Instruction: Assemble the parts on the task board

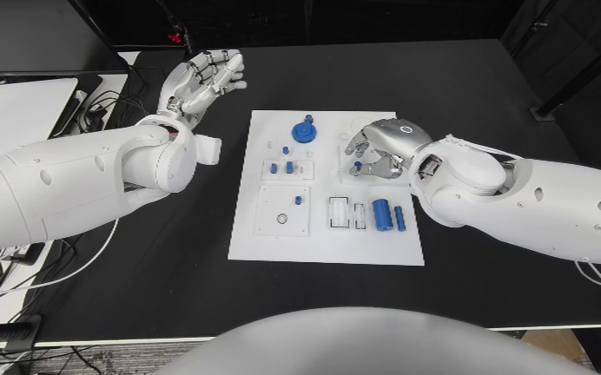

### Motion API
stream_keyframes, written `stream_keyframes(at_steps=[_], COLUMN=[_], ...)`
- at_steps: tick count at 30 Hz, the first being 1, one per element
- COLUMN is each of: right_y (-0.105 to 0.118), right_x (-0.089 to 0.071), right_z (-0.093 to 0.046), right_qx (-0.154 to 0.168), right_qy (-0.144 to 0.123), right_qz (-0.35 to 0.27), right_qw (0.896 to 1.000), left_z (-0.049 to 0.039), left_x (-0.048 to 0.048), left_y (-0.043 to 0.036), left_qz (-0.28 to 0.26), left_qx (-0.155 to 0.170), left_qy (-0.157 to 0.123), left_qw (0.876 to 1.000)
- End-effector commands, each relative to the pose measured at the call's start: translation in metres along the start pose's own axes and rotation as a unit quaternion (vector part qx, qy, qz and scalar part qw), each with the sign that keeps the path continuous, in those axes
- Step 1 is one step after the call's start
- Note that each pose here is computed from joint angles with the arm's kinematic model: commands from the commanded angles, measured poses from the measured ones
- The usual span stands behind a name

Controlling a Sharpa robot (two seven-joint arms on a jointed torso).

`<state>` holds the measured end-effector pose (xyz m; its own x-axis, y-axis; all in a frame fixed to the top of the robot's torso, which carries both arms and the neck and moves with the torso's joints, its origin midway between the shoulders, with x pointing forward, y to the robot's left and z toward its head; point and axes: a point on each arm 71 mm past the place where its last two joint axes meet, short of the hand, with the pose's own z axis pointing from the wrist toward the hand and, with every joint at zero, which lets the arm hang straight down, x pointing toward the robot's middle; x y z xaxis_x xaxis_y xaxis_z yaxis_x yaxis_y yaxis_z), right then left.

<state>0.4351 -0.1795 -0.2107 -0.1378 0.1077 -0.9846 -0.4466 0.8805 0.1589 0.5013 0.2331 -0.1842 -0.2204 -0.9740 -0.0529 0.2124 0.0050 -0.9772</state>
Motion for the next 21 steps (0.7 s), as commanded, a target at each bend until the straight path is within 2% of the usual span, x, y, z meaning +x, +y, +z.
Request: stream_keyframes(at_steps=[1,10,21], right_y=[-0.0025,-0.0013,0.0009], right_x=[0.0043,0.0087,0.0090], right_z=[0.0020,0.0045,0.0057], right_qx=[0.022,0.034,0.026], right_qy=[0.030,0.055,0.054], right_qz=[-0.019,-0.030,-0.027], right_qw=[0.999,0.997,0.998], left_z=[0.0001,0.0000,0.0004], left_x=[0.0011,0.0010,0.0015], left_y=[-0.0089,-0.0088,-0.0087], left_qz=[-0.004,-0.004,-0.004], left_qx=[0.058,0.057,0.057], left_qy=[0.004,0.003,0.004], left_qw=[0.998,0.998,0.998])
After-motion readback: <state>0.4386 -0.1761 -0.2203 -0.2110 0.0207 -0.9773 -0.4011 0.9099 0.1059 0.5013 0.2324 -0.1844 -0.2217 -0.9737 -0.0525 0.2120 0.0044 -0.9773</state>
